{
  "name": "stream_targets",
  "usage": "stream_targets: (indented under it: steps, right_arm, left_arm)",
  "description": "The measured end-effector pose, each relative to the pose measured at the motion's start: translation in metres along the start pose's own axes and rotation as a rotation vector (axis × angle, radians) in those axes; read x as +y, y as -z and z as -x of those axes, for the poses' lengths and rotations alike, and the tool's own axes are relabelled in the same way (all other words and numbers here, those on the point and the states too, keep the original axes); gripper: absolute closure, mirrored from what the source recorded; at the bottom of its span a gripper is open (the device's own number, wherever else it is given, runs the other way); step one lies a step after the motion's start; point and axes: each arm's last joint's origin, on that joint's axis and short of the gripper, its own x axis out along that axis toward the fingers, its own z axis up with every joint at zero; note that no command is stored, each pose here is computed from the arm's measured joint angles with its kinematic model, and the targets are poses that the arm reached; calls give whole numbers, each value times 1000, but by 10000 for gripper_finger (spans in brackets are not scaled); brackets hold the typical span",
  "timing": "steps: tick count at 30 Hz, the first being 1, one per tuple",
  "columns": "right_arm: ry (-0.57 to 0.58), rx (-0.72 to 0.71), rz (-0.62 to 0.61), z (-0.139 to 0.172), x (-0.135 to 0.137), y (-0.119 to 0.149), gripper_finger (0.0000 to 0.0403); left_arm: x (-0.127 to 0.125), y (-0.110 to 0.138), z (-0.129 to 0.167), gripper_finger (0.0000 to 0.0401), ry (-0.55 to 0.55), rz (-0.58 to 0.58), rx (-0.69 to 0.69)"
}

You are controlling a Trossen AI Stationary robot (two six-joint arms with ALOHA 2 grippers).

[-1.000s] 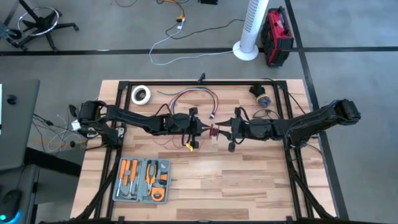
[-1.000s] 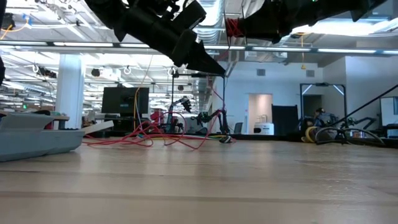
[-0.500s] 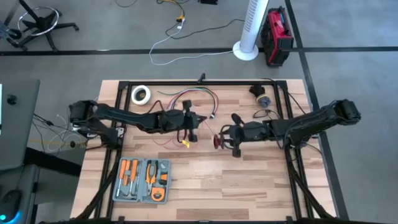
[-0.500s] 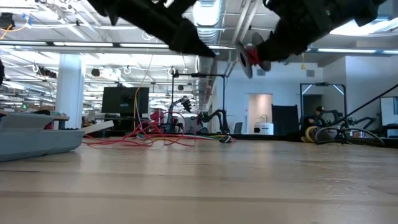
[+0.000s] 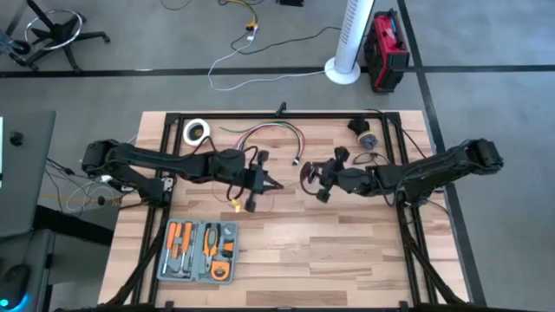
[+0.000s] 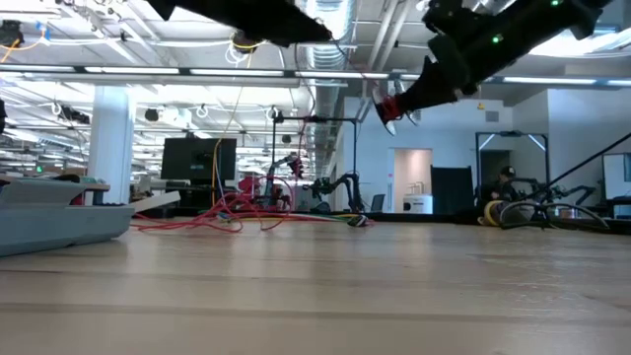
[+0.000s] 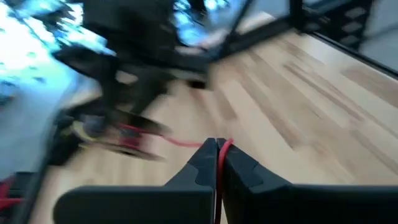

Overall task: Coil cords
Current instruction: Uncoil the red wire from the black spool

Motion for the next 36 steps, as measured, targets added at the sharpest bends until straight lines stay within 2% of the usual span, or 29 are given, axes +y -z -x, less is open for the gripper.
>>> stream_targets:
  steps: [4,7,10,15,17,22,26,31,36]
  right_arm:
    - [104,-69,-4,1,-2,-7,295]
    - [102,-132,19,3,0,-15,295]
    - [90,-190,51,7,3,-21,295]
    - [30,-283,151,21,19,-29,295]
    - [-14,-319,189,27,26,-30,295]
    - [-207,-400,279,43,44,-31,295]
    - [-346,-429,321,49,52,-29,295]
    - [-424,-367,324,48,55,-21,295]
    - [-430,-252,298,42,52,-12,295]
  left_arm:
    - [-8,12,-4,401,137,-23,70]
    - [-12,17,-4,401,207,-25,94]
    - [-13,21,-8,401,213,-27,123]
    - [-12,31,-15,401,111,-58,216]
    - [-8,35,-19,401,35,-67,248]
    - [4,43,-22,401,-142,-42,327]
    - [18,47,-23,401,-250,1,329]
    - [33,44,-21,401,-330,38,253]
    - [39,34,-20,401,-374,0,164]
